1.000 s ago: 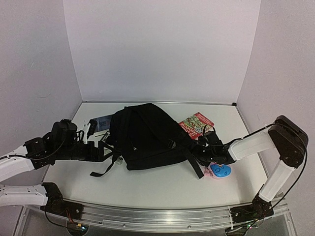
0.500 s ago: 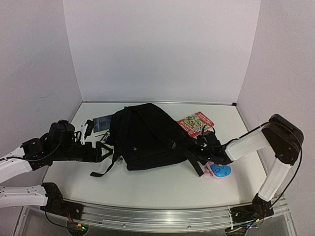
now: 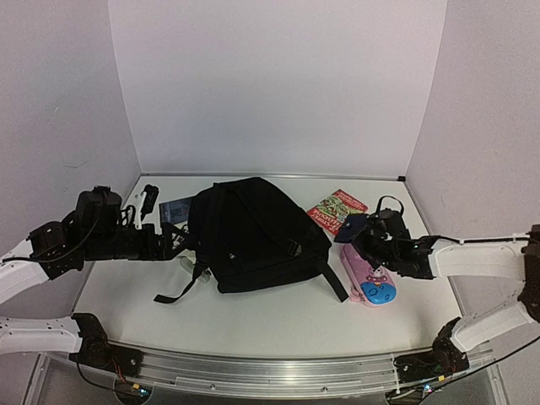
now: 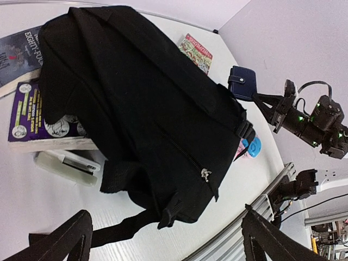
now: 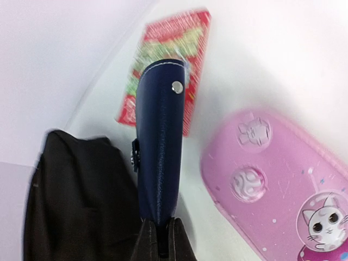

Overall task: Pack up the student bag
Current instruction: Pick up the stationery from the center of the board.

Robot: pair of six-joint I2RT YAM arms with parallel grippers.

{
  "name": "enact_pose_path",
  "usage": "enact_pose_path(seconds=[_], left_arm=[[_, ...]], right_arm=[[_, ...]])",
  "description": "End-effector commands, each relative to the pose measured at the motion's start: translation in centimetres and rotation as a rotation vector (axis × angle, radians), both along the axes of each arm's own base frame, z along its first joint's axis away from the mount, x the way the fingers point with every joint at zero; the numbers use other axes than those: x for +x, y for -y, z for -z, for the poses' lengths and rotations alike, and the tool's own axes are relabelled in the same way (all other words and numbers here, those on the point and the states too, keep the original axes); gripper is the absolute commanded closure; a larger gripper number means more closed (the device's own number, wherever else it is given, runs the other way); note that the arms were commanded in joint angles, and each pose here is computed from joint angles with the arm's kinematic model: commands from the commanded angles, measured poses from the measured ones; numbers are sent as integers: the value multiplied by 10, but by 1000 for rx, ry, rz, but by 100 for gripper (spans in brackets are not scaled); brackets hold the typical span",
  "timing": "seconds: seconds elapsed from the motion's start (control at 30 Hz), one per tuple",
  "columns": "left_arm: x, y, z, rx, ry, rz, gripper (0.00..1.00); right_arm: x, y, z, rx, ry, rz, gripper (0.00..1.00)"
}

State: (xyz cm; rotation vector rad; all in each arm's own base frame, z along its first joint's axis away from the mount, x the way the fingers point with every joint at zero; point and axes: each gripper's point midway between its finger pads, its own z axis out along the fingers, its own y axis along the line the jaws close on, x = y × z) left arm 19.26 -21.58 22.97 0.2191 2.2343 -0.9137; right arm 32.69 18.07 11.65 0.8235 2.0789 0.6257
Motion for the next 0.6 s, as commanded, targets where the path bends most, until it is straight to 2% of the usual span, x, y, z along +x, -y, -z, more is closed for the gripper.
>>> enact_pose_path(seconds=[0.0,0.07,0.2,0.37,0.57], left_arm=[[11,19,-57,-67,97,47,5],[16,31,-71,-90,112,81,5],[17,58,-99,-151,142,190,5],[19,90,-113,-178,153,323,5],[15,120,-127,-293,138,454,5]], right_arm=[[7,18,-93,-64,196,24,100],[4,13,-124,-79,253,-44,100],[-8,-18,-174,-85,362,-285,100],[-39,-79,-218,8,479,-622,100],[-80,-147,-244,151,556,-882,100]])
